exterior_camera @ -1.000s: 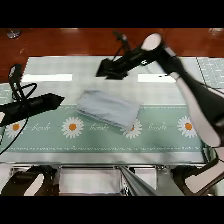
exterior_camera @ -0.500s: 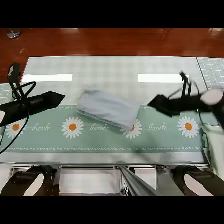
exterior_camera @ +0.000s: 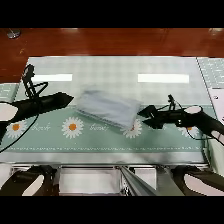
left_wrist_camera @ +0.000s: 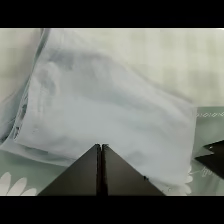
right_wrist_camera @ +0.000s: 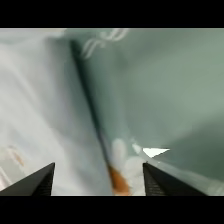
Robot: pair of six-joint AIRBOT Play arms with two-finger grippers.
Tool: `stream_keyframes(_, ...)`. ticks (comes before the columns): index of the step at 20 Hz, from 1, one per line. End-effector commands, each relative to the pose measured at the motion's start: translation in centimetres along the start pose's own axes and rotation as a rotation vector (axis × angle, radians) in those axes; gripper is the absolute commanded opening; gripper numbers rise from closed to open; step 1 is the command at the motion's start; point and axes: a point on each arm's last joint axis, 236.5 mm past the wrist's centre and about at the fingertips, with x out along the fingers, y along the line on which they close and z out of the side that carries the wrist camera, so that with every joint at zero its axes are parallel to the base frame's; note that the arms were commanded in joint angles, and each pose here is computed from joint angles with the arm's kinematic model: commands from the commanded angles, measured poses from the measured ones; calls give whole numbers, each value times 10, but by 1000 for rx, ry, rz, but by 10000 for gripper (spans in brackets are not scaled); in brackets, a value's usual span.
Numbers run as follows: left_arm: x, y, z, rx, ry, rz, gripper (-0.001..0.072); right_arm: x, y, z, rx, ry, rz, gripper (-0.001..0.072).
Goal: Fold the shirts.
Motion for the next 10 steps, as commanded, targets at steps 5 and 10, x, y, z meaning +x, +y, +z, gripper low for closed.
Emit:
stream_keyframes(5, 4, -2, 3, -25, -12, -14, 23, 66, 60, -20, -219, 198, -16, 23)
stream_keyframes(10, 4, -2, 3, -22, -12, -13, 23, 20, 135, 13, -591, 174, -124, 23)
